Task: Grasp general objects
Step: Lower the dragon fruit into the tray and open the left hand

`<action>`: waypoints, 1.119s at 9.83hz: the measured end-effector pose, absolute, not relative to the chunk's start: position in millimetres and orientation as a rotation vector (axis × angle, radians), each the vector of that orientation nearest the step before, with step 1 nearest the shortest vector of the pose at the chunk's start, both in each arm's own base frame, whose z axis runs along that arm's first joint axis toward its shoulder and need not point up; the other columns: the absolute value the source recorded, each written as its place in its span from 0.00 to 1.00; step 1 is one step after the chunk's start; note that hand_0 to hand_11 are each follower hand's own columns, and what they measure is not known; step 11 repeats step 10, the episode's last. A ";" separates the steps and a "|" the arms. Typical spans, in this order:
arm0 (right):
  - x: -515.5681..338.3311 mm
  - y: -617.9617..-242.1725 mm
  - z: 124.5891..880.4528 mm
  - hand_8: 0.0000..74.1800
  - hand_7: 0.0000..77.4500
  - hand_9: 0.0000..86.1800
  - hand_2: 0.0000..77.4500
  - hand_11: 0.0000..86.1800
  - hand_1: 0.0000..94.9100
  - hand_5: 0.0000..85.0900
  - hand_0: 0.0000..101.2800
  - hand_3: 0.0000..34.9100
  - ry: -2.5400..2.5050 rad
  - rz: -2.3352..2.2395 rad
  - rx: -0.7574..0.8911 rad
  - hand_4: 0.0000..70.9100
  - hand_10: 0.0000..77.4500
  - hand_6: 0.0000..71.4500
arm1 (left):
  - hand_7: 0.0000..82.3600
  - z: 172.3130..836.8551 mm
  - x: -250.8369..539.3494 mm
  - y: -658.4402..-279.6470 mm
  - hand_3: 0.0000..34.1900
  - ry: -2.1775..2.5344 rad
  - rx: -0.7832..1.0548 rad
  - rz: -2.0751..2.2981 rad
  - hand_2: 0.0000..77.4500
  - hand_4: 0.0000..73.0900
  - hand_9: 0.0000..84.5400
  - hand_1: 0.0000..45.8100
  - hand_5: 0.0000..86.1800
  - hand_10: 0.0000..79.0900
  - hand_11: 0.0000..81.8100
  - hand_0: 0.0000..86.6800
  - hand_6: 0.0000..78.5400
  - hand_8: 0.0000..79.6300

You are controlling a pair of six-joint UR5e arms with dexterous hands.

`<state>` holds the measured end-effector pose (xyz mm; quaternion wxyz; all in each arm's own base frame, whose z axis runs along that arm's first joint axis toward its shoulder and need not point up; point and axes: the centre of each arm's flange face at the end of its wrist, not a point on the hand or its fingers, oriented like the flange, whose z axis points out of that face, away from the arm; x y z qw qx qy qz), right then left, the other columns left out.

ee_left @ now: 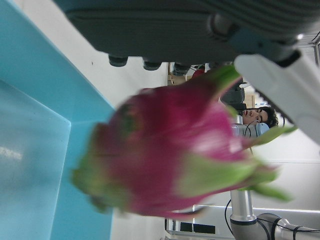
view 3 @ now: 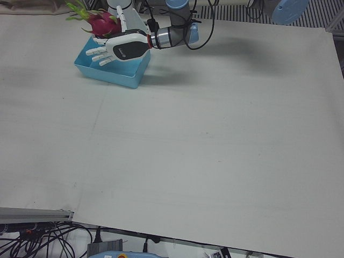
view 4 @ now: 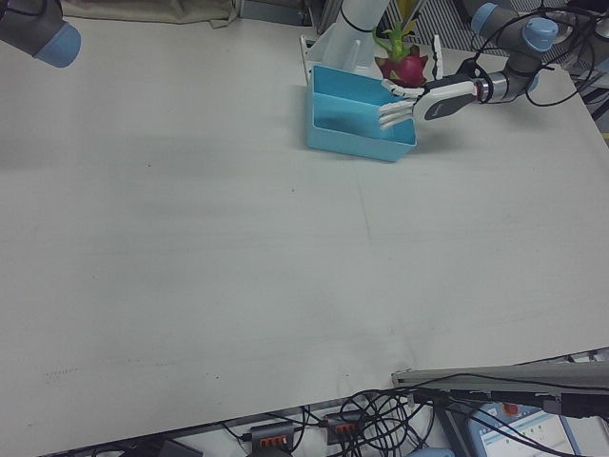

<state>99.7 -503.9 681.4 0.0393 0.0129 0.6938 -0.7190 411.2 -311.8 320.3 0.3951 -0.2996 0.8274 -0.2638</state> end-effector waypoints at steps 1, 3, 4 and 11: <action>99.7 -503.9 681.4 0.00 0.00 0.02 0.02 0.01 0.05 0.00 0.00 0.00 2.127 -2.204 0.040 0.00 0.00 0.00 | 0.05 320.4 411.8 -311.4 0.36 2.099 -0.760 -0.667 0.02 0.00 0.01 0.00 0.15 0.00 0.01 0.57 0.00 0.01; 99.7 -503.9 681.4 0.00 0.00 0.02 0.02 0.01 0.05 0.00 0.00 0.00 2.127 -2.204 0.040 0.00 0.00 0.00 | 0.05 321.3 411.3 -312.0 0.48 2.101 -0.755 -0.666 0.02 0.00 0.01 0.00 0.03 0.00 0.01 0.47 0.01 0.01; 99.7 -503.9 681.4 0.00 0.00 0.02 0.02 0.01 0.05 0.00 0.00 0.00 2.127 -2.204 0.040 0.00 0.00 0.00 | 0.03 324.2 409.5 -312.6 0.59 2.101 -0.752 -0.668 0.02 0.00 0.01 0.00 0.03 0.00 0.01 0.50 0.00 0.01; 99.7 -503.9 681.4 0.00 0.00 0.02 0.02 0.01 0.05 0.00 0.00 0.00 2.127 -2.204 0.040 0.00 0.00 0.00 | 0.18 430.7 284.6 -425.5 0.57 2.137 -0.556 -0.864 0.01 0.01 0.00 0.00 0.03 0.00 0.01 0.61 0.00 0.01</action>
